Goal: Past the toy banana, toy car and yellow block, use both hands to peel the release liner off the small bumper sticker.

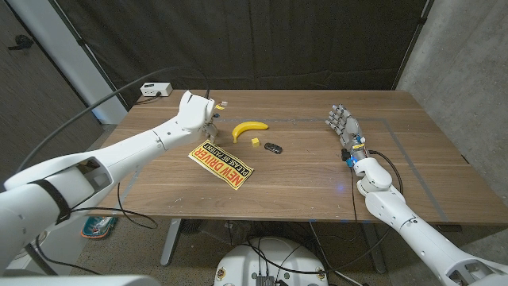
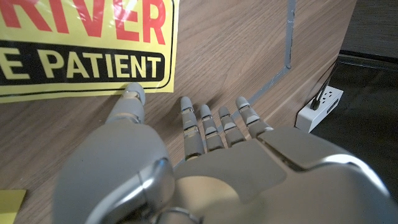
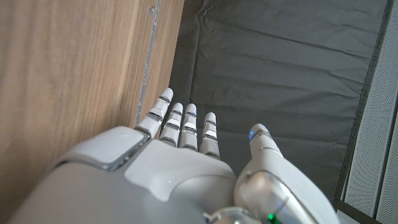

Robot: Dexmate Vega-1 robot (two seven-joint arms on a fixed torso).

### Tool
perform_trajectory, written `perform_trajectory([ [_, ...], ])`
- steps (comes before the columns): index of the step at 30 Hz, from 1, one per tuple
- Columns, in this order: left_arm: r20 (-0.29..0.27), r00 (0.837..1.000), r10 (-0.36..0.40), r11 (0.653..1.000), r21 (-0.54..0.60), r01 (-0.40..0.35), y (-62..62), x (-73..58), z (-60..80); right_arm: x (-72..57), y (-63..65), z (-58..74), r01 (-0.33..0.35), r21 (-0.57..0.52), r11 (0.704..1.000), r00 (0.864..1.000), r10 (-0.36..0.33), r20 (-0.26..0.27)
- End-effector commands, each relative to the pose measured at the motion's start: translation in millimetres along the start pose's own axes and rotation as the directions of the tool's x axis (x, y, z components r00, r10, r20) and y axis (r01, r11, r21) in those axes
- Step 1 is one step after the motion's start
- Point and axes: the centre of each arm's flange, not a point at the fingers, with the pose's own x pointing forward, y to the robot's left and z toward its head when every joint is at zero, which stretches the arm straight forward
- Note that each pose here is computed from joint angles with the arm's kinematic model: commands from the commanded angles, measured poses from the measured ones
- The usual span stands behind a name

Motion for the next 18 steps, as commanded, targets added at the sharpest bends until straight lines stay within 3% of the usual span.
perform_trajectory([
  [1, 0.007, 1.000, -0.011, 1.000, 0.011, 0.011, -0.3, 3.3, 2.8, -1.9, -0.7, 1.6, 0.011, -0.006, 1.000, 1.000, -0.011, 0.006],
  [18, 0.027, 1.000, 0.012, 1.000, 0.022, -0.013, -8.1, 4.4, 9.6, -8.5, -0.7, 6.3, 0.030, -0.023, 0.999, 0.999, -0.029, 0.025],
])
